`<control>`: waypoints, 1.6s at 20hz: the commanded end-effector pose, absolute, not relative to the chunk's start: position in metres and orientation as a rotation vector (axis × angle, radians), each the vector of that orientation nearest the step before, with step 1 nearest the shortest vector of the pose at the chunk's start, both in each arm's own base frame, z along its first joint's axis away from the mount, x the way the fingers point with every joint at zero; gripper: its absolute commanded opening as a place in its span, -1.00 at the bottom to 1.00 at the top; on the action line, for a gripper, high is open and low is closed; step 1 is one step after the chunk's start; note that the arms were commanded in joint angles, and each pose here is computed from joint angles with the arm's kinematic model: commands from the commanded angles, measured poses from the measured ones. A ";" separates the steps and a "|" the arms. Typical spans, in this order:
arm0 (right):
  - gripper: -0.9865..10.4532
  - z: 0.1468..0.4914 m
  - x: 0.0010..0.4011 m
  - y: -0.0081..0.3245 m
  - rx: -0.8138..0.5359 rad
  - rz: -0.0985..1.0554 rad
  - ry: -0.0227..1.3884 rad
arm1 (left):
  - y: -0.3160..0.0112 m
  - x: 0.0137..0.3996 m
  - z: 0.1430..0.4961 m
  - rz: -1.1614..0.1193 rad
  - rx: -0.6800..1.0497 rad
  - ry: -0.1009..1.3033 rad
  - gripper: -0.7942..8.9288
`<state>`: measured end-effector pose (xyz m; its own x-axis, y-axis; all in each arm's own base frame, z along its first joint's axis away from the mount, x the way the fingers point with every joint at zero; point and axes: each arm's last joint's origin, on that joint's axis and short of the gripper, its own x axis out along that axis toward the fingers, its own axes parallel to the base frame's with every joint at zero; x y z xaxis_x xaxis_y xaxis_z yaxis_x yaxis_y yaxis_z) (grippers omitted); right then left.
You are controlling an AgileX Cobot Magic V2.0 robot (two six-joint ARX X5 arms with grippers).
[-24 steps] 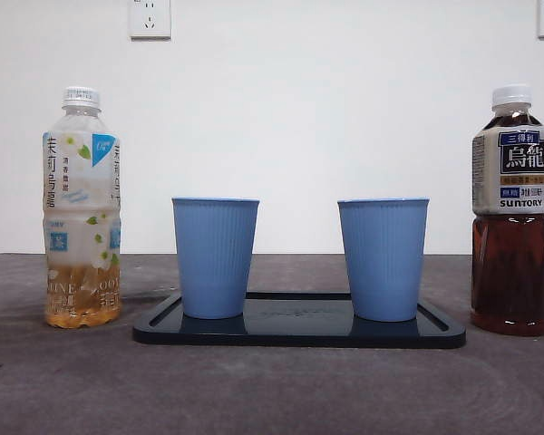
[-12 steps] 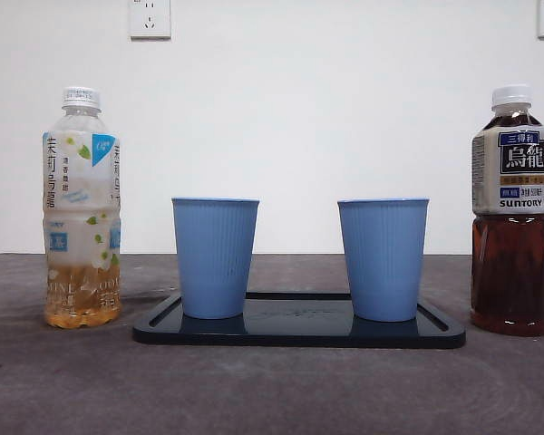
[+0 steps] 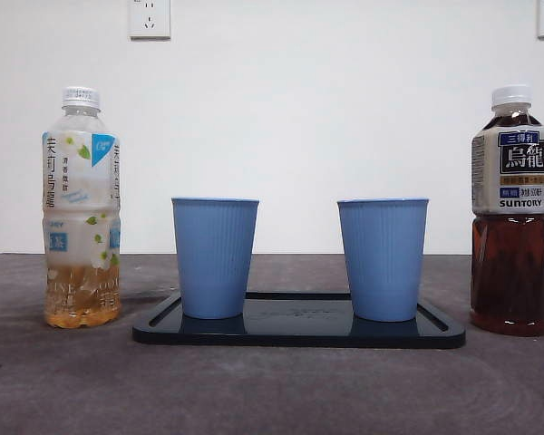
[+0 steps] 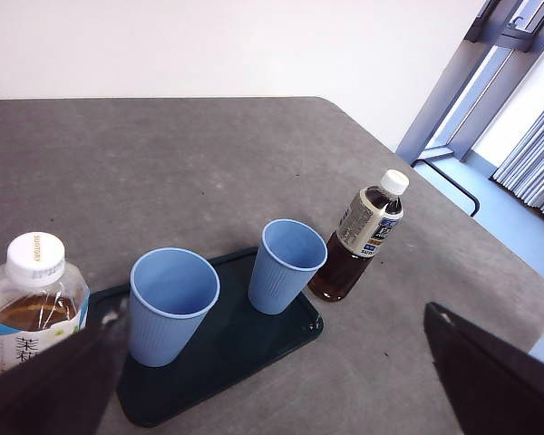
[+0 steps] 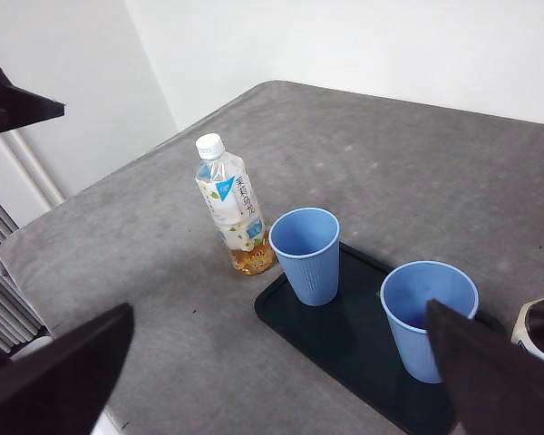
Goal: Pour the drink into the cup
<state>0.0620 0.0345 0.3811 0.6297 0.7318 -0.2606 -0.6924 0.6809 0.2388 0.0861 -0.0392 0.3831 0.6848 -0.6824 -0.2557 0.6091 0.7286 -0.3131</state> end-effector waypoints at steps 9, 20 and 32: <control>0.12 0.383 0.064 0.032 0.170 0.658 0.366 | -0.039 0.085 0.389 -0.746 -0.194 0.346 0.25; 0.12 0.322 0.096 0.036 0.148 0.459 0.480 | -0.040 0.088 0.385 -0.735 -0.149 0.373 0.25; 0.12 0.231 0.132 0.042 0.201 0.273 0.379 | -0.041 0.092 0.378 -0.718 -0.142 0.451 0.25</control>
<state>0.1308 0.0410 0.2294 0.8873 0.2971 -0.3528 -0.2282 0.9475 0.2240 0.0920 -0.0406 0.3720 0.6551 -0.6613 -0.3655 0.5904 0.7499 -0.2985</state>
